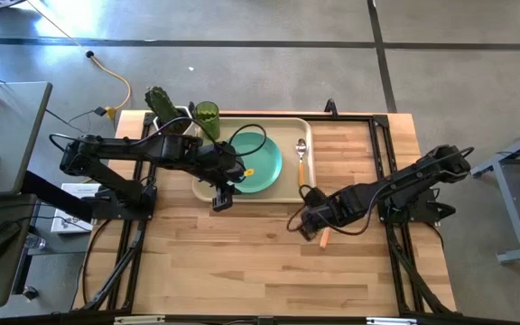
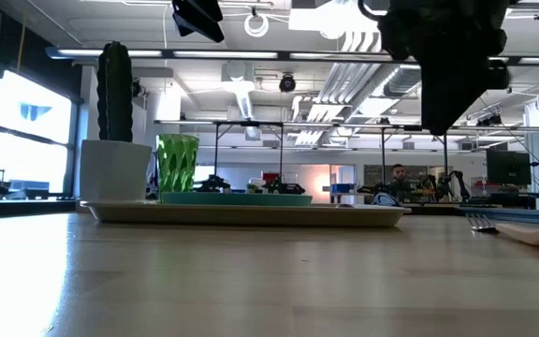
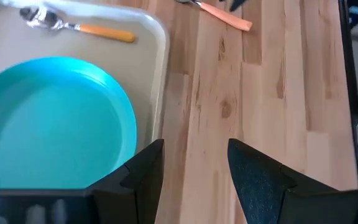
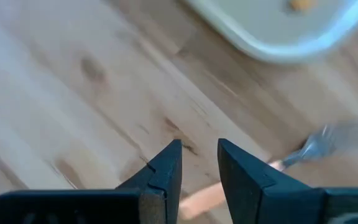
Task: Pick and place plate/cup/fork/spoon on tray
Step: Put the light pink fork on the white serving tray
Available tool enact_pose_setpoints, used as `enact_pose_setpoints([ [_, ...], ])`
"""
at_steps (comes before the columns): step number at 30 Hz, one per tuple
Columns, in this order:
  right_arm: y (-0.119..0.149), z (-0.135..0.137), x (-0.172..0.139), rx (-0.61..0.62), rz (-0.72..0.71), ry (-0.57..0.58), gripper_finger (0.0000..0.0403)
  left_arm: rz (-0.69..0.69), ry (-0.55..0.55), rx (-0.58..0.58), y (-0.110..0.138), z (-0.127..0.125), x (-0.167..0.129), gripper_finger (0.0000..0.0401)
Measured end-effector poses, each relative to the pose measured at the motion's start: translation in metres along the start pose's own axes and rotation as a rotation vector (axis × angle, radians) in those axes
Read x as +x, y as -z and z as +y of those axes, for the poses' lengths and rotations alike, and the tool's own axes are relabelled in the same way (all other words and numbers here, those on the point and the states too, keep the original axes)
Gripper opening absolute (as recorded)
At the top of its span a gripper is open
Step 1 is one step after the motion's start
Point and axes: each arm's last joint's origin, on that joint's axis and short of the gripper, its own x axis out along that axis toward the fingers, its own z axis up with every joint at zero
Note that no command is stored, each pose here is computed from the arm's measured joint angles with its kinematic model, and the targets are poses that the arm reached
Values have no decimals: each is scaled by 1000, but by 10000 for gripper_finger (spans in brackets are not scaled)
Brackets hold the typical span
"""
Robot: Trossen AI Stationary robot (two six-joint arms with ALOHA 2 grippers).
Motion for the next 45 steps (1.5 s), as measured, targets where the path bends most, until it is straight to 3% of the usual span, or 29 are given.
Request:
enact_pose_setpoints([
  [5, 1, -3, 0, 356, 2, 30, 94, 12, 9, 97, 1, 0, 0, 166],
  [11, 6, -8, -1, 568, 12, 101, 104, 46, 6, 164, 4, 0, 0, 166],
  [20, 16, -12, -1, 748, 34, 184, 164, 62, 6, 180, 6, 0, 0, 166],
  [29, 32, -17, 37, 840, 135, 309, 168, 61, 7, 180, 6, 0, 0, 166],
  [45, 49, -39, 82, 922, 139, 238, 161, 59, 6, 169, 6, 0, 0, 166],
])
